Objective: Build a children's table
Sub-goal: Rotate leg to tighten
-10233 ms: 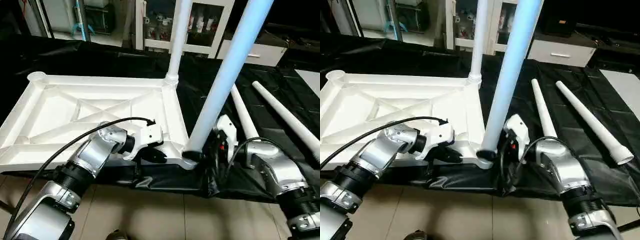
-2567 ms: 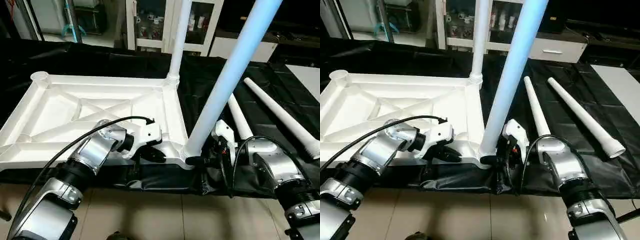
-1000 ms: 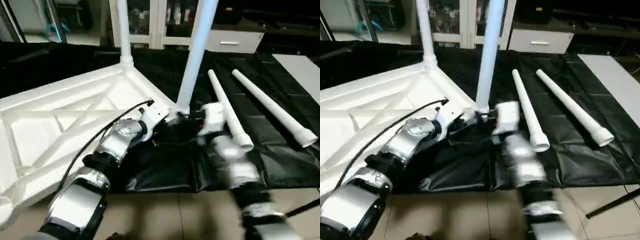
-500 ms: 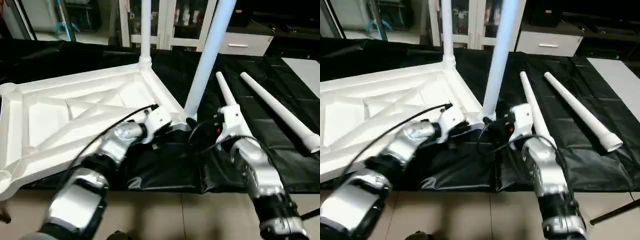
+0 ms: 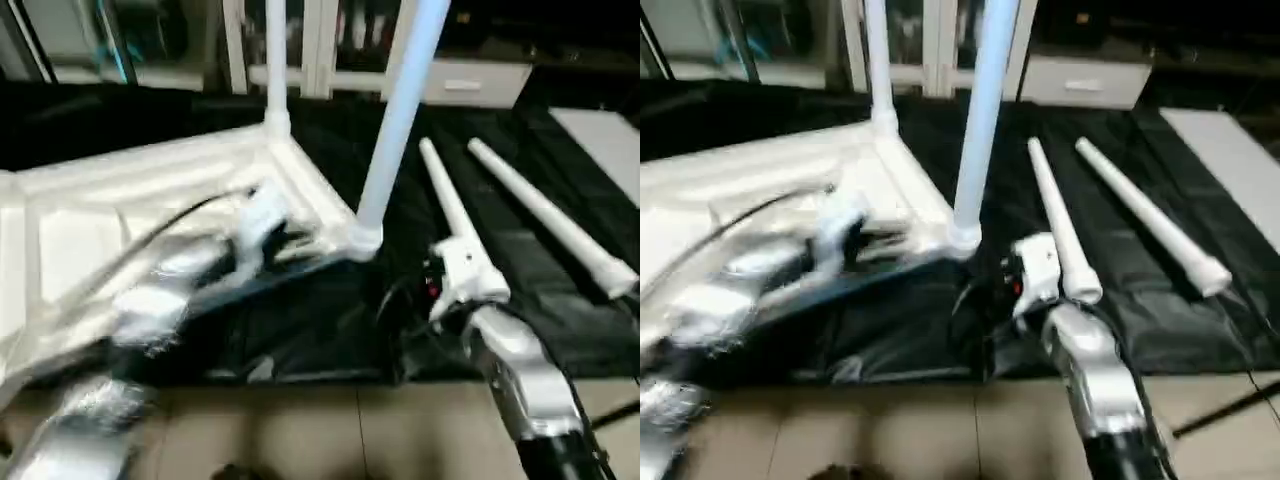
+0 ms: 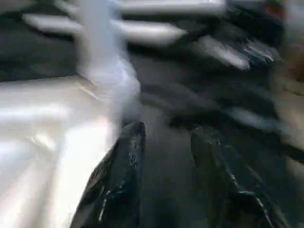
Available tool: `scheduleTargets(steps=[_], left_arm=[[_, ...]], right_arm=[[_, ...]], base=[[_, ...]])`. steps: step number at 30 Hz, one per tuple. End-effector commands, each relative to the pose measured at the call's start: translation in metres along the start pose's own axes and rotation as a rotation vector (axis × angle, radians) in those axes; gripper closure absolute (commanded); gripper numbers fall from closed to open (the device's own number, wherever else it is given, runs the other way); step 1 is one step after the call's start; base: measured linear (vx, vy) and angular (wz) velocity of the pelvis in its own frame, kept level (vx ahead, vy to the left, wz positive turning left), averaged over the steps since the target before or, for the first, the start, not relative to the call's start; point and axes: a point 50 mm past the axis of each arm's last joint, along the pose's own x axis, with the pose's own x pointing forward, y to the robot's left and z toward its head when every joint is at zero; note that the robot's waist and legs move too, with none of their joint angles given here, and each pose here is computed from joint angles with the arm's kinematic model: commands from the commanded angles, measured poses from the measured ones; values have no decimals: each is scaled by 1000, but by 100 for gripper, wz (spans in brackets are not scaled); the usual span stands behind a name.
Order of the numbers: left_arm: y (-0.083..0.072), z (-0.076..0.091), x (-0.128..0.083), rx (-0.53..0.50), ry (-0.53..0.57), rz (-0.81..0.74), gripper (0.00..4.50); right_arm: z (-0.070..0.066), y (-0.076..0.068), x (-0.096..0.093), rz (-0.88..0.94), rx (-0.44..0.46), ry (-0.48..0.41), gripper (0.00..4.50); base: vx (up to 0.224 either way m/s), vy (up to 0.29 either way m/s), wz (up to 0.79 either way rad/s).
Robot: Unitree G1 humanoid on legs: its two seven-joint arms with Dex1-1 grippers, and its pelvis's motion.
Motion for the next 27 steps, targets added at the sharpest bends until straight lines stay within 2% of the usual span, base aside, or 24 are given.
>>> scheduleTargets(steps=[1,2,5,7,10,16,18,19,20,24,26,27], left_arm=[[-12,12,-5,-4,26,-111,276],[-12,12,-5,-5,27,-112,276],[-11,-2,-8,0,156,-57,276],[-4,-9,-5,37,210,19,276],[10,-18,-1,122,357,152,276],[22,-15,13,157,358,250,276],[30,-15,18,227,394,313,276],[30,-15,18,227,394,313,276],[38,-12,26,291,396,372,276],[44,-7,37,339,370,440,276],[49,-9,43,403,397,491,276],[52,-15,47,484,444,515,276]], right_arm=[[4,7,1,65,-10,-2,0],[4,7,1,66,-11,-2,0],[3,10,4,81,-26,8,0],[3,11,5,80,-27,10,0],[2,11,6,77,-47,18,0],[2,10,5,65,-50,18,0],[2,9,5,54,-51,13,0],[2,9,5,54,-51,13,0],[2,9,5,46,-51,10,0],[3,8,5,38,-54,9,0],[2,7,5,35,-56,11,0],[2,8,5,35,-58,15,0]], base=[[0,0,0],[0,0,0],[0,0,0],[0,0,0],[0,0,0],[0,0,0],[0,0,0],[0,0,0],[0,0,0],[0,0,0],[0,0,0],[0,0,0]])
